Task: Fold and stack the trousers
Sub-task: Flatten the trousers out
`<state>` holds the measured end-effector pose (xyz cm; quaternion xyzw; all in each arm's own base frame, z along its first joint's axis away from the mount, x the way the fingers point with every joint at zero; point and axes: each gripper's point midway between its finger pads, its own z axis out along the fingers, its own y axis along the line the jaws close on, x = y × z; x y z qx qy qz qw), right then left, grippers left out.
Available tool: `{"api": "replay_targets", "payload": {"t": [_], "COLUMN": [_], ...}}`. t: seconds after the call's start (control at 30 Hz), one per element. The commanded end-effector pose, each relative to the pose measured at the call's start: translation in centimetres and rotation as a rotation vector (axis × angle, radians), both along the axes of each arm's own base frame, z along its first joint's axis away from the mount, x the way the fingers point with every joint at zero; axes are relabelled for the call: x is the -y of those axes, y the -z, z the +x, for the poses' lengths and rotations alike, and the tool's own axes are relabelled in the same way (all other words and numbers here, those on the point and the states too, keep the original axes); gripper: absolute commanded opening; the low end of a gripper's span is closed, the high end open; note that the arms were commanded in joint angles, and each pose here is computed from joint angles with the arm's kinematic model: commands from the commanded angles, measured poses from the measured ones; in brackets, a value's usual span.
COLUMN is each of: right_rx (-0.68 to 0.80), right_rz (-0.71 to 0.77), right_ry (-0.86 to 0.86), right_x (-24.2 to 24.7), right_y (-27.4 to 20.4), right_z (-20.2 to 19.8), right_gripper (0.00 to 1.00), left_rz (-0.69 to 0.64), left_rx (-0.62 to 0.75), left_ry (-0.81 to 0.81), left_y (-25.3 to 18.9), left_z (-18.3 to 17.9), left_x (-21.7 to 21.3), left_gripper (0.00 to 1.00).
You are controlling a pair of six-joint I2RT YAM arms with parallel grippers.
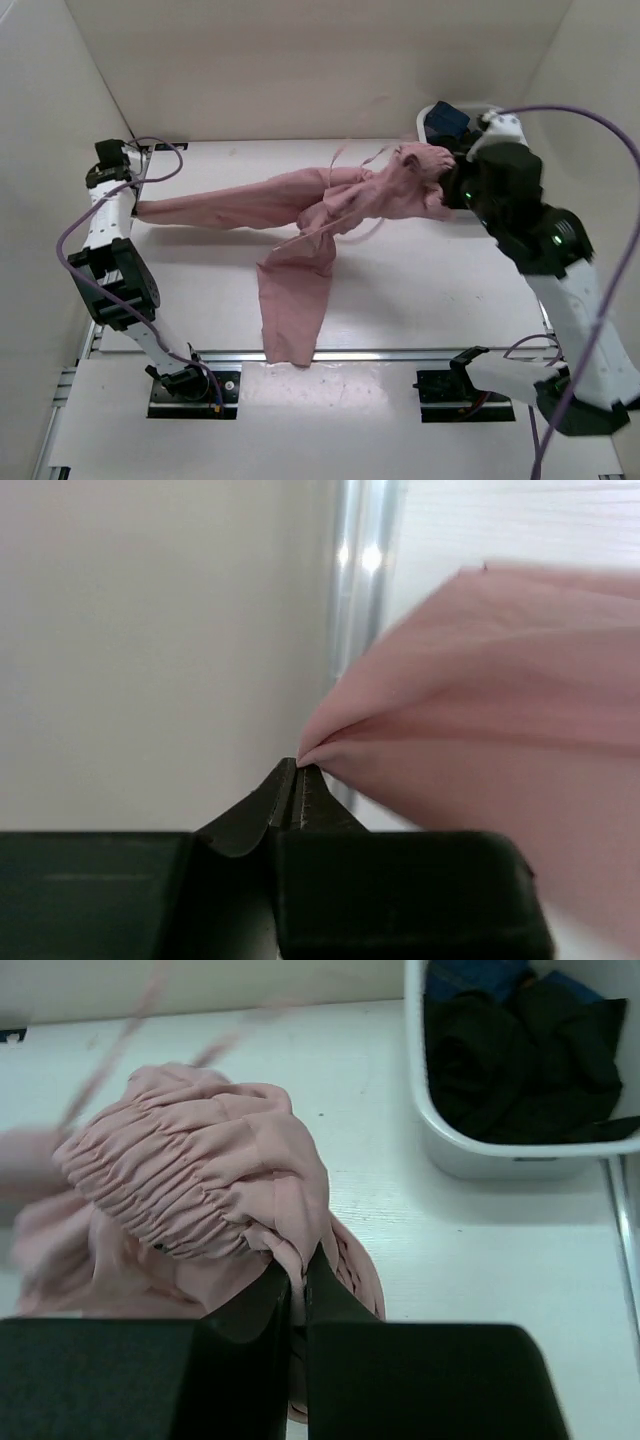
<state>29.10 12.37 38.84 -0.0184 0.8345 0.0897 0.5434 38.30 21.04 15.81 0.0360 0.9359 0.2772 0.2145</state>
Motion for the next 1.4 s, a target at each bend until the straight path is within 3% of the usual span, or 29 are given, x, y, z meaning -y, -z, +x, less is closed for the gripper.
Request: {"api": "replay_targets", "payload": {"t": [0.0, 0.2, 0.37, 0.5, 0.57, 0.6, 0.63, 0.67, 0.7, 0.73, 0.77, 0.83, 0.93, 1.03, 1.17, 1.37], "right_rx": [-0.095, -0.163, -0.250, -0.282, -0.298, -0.298, -0.312, -0.357, -0.386, -0.419, -0.454, -0.465, -0.431, -0.430, -0.512, -0.587], "right_rz": [-0.137, -0.243, -0.263, -0.235, -0.196, -0.170, -0.146, -0.141, -0.128, -0.123, -0.122, -0.061, 0.059, 0.150, 0.177, 0.212], "right_ry": [0.110, 0.239, 0.281, 0.304, 0.306, 0.294, 0.285, 0.280, 0.310, 0.355, 0.388, 0.432, 0.424, 0.407, 0.482, 0.629], "right_x": [3.8, 7.3, 8.1, 8.5, 8.4, 8.0, 7.9, 7.6, 7.8, 8.8, 9.6, 10.5, 9.9, 8.6, 9.0, 10.8], "right_y": [4.4, 8.2, 12.9, 14.9, 15.3, 15.1, 15.4, 16.4, 17.0, 17.6, 18.0, 17.9, 17.1, 17.9, 20.9, 24.2], "right_z": [-1.3, -3.1, -4.1, -3.9, -2.9, -2.4, -2.1, -2.0, -2.1, -2.3, -3.0, -3.2, -4.1, -3.9, -3.0, 0.8], "right_gripper": [0.00, 0.00, 0.00, 0.00, 0.06, 0.17, 0.36, 0.91, 0.99, 0.99, 0.99, 0.99, 0.99, 0.99, 0.99, 0.95], "left_rz": [0.103, 0.181, 0.193, 0.217, 0.230, 0.250, 0.233, 0.228, 0.194, 0.159, 0.110, -0.044, -0.180, -0.301, -0.452, -0.485], "left_rx": [-0.030, 0.018, 0.018, 0.030, 0.018, 0.041, -0.017, -0.064, -0.062, -0.037, -0.034, 0.008, -0.041, -0.255, -0.485, -0.550], "left_ry": [-0.016, -0.074, -0.062, -0.030, -0.010, 0.019, 0.053, 0.064, 0.107, 0.137, 0.172, 0.323, 0.537, 0.808, 0.885, 0.921], "left_y": [-4.0, -7.7, -8.2, -8.2, -8.0, -9.2, -6.9, -6.2, -5.6, -6.3, -6.4, -6.7, -6.6, -2.1, 3.9, 8.2], "left_z": [-2.4, -2.9, -2.0, 2.7, 4.8, 6.7, 7.9, 7.7, 8.4, 8.3, 7.8, 7.5, 2.5, -6.4, -13.8, -15.6], "left_x": [-2.1, -4.7, -5.2, -4.9, -4.1, -2.6, -1.6, -0.4, 2.0, 3.4, 4.8, 9.8, 16.3, 25.5, 30.3, 33.8], "left_gripper": [0.14, 0.14, 0.14, 0.14, 0.14, 0.27, 0.38, 0.61, 0.84, 0.95, 1.00, 1.00, 1.00, 1.00, 1.00, 1.00]}}
